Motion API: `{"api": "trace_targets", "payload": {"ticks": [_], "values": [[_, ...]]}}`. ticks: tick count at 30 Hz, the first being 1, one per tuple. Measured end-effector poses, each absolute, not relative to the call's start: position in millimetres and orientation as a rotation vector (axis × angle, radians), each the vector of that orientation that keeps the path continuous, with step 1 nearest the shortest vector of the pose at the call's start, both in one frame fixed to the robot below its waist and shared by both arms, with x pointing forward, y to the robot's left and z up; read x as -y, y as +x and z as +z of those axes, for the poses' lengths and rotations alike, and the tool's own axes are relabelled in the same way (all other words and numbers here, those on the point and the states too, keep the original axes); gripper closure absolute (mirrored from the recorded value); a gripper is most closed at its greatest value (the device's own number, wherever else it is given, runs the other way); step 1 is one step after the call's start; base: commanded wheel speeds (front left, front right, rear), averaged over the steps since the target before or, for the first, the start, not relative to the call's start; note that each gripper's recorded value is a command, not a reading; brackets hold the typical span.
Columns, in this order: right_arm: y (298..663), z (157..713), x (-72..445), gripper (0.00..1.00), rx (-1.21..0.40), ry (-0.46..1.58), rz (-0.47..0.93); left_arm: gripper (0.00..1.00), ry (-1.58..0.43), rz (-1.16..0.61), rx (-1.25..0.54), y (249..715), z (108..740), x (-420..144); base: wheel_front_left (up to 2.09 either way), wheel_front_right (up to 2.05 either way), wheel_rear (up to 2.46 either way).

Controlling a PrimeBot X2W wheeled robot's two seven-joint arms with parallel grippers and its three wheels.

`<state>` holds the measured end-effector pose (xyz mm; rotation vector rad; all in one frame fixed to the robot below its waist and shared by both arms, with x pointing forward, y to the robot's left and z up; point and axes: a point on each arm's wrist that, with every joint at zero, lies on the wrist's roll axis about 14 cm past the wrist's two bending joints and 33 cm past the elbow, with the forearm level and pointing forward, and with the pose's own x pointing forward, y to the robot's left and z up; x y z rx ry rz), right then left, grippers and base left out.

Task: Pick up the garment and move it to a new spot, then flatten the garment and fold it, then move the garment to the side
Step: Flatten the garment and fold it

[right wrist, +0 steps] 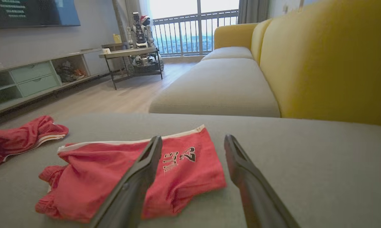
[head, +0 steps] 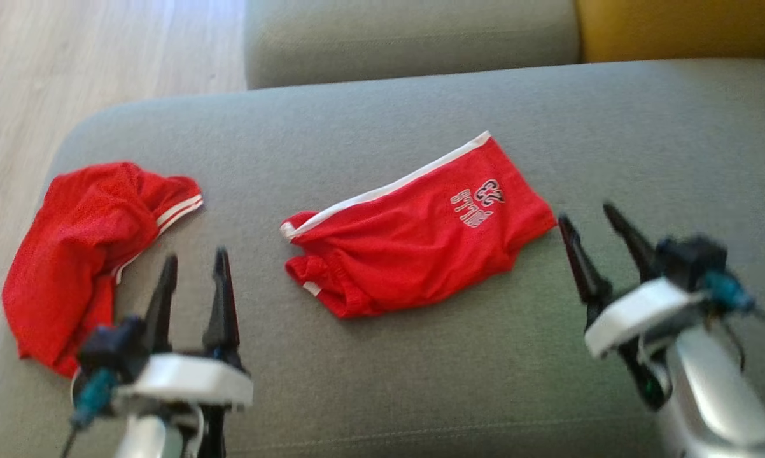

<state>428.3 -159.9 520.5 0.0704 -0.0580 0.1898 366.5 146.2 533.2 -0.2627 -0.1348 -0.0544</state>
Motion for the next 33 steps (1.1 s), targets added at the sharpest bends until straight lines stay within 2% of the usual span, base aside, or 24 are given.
{"api": "trace_targets", "payload": {"ticks": [6, 11, 14, 18, 26, 33], "values": [[406.0, 503.8, 175.8, 0.00, 0.033, 0.081, 0.106, 0.00, -0.218, -0.063, 0.060, 348.2, 506.1, -139.3, 0.00, 0.00, 0.00], [402.8, 491.4, 176.4, 0.00, -0.013, 0.039, 0.092, 0.00, -0.191, -0.059, 0.021, 341.6, 491.8, -142.3, 0.00, 0.00, 0.00], [405.0, 479.9, 180.3, 0.00, -0.063, 0.081, 0.063, 0.00, -0.195, -0.060, 0.014, 340.8, 489.2, -143.4, 0.00, 0.00, 0.00], [411.6, 453.8, 179.3, 0.00, -0.178, 0.304, 0.017, 0.00, -0.185, 0.019, -0.009, 340.9, 480.4, -163.2, 0.00, 0.00, 0.00], [450.7, 415.0, 143.8, 0.00, -0.399, 0.794, -0.025, 0.00, -0.168, 0.122, -0.027, 343.9, 473.2, -193.4, 0.00, 0.00, 0.00], [466.5, 382.6, 115.9, 0.00, -0.575, 0.913, -0.051, 0.00, -0.162, 0.166, -0.044, 339.4, 468.1, -205.4, 0.00, 0.00, 0.00]]}}
